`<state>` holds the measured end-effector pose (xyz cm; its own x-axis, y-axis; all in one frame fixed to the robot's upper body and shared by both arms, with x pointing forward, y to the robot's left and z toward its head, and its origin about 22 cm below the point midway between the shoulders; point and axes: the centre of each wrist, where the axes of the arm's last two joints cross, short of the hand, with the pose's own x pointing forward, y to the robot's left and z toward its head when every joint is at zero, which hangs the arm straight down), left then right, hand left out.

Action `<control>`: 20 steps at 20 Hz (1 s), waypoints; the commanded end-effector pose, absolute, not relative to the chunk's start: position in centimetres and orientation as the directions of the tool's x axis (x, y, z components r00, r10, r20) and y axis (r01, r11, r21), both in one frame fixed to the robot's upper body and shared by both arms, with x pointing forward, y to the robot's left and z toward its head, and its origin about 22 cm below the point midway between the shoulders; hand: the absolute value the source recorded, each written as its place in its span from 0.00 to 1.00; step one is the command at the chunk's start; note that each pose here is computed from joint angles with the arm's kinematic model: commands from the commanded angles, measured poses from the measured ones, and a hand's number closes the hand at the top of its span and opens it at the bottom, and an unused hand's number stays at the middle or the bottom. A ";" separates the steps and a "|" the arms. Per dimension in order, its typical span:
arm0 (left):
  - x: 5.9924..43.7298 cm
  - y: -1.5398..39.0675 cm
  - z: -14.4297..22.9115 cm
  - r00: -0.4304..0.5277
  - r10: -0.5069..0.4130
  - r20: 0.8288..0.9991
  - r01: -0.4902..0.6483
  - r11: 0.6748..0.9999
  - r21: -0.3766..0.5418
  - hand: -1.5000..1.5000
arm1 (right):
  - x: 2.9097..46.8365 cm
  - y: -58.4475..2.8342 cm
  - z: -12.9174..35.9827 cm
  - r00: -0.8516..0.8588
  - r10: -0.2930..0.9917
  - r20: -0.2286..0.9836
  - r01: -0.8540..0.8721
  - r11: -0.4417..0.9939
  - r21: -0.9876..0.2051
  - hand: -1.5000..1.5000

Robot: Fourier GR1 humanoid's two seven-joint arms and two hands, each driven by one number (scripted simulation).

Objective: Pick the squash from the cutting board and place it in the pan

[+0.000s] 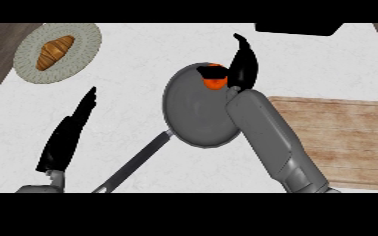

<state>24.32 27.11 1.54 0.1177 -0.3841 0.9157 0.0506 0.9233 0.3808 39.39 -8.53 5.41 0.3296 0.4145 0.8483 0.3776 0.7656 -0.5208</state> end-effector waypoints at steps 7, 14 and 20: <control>23.0 28.5 1.4 0.151 -0.376 0.914 0.018 0.926 0.378 0.50 | 40.2 -9.7 5.7 0.202 0.190 0.961 0.723 0.633 -0.278 0.00; 21.1 28.0 1.6 0.180 -0.371 0.911 -0.037 0.923 0.383 0.50 | 34.7 -14.5 2.6 0.133 0.205 0.970 0.767 0.598 -0.232 0.00; 21.2 29.7 0.5 0.203 -0.368 0.907 -0.054 0.921 0.386 0.50 | 26.2 -20.0 1.4 0.143 0.266 0.953 0.749 0.600 -0.280 0.00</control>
